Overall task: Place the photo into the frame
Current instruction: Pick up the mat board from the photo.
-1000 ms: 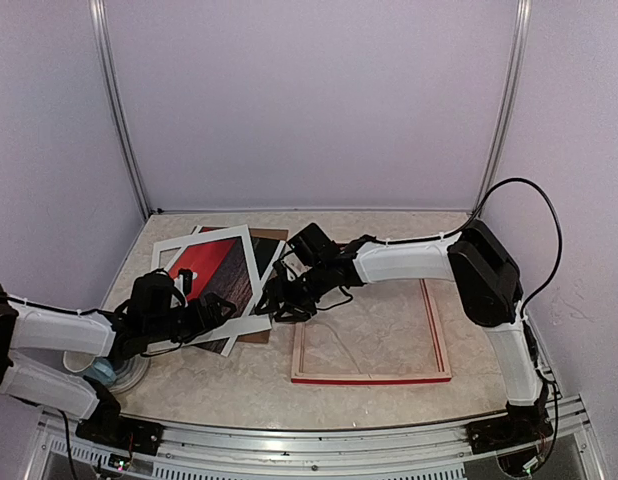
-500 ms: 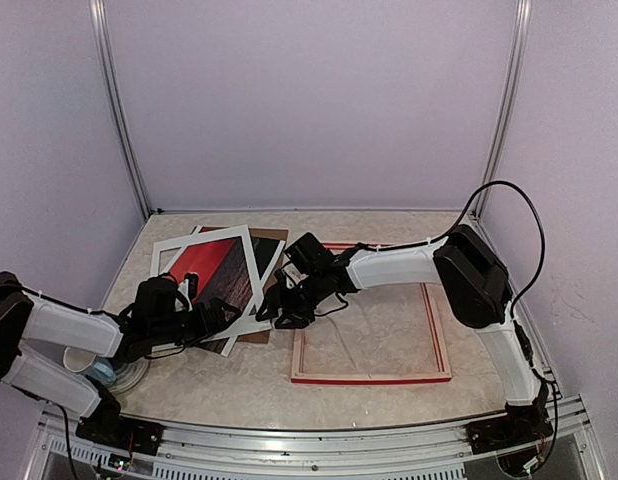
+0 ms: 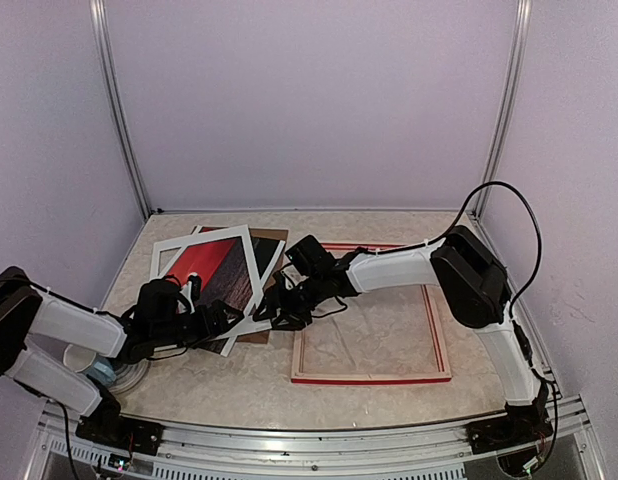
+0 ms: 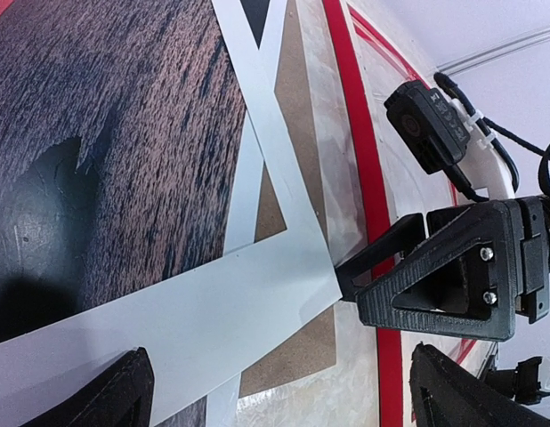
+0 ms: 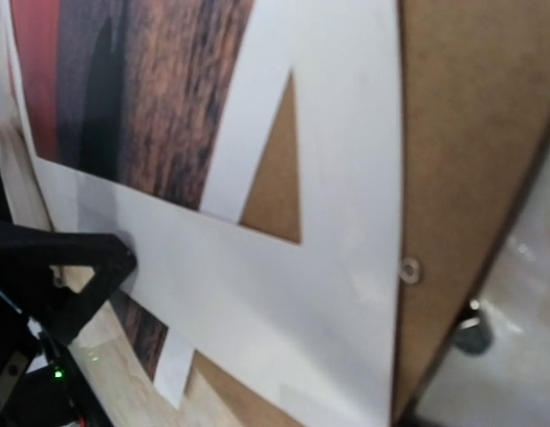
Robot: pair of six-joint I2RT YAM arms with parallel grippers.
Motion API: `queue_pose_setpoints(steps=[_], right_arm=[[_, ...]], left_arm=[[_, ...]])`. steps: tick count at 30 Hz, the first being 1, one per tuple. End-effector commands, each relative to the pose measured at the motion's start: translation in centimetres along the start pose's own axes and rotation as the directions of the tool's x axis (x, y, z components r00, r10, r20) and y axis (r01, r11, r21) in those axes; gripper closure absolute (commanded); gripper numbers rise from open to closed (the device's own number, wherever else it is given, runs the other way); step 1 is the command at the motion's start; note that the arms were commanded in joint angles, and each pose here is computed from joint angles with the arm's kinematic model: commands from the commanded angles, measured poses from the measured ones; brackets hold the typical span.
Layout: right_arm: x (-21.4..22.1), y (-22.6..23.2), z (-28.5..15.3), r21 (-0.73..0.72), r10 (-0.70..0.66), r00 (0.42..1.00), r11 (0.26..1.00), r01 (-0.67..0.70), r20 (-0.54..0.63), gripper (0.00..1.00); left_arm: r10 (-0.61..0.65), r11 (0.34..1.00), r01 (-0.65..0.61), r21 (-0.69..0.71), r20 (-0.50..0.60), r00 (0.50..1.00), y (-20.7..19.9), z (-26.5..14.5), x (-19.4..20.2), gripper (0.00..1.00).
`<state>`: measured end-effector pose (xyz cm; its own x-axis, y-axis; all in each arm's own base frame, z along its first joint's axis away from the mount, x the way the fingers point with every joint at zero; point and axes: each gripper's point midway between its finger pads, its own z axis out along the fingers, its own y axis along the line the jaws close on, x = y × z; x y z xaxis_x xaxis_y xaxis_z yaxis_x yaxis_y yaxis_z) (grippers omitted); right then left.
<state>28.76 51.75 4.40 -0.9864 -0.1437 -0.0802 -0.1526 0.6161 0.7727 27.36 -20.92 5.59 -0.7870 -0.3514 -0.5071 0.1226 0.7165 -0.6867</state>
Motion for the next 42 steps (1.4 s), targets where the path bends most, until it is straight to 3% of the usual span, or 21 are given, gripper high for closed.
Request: queue_pose_setpoints(steps=[1, 19, 32, 42], right_arm=[[-0.1, 1.4, -1.0, -0.062, 0.005, 1.0, 0.998, -0.005, 0.005, 0.44], [-1.0, 3.1, -2.6, -0.111, -0.037, 0.997, 0.993, 0.044, 0.067, 0.46], [-1.5, 2.1, -0.6, -0.135, -0.042, 0.997, 0.989, 0.051, 0.064, 0.48], [-2.1, 0.7, 0.5, -0.129, -0.016, 0.998, 0.991, 0.024, 0.063, 0.66]], left_arm=[[-0.001, 1.0, 0.001, 0.019, 0.002, 1.0, -0.2, 0.2, -0.1, 0.01], [-0.004, 1.0, 0.004, 0.011, -0.008, 1.0, 0.4, 0.3, 0.5, 0.01], [-0.011, 1.0, 0.011, 0.029, -0.013, 1.0, 0.4, 0.3, 0.8, 0.01], [-0.012, 0.999, 0.012, 0.038, -0.008, 1.0, 0.3, 0.0, 0.9, 0.01]])
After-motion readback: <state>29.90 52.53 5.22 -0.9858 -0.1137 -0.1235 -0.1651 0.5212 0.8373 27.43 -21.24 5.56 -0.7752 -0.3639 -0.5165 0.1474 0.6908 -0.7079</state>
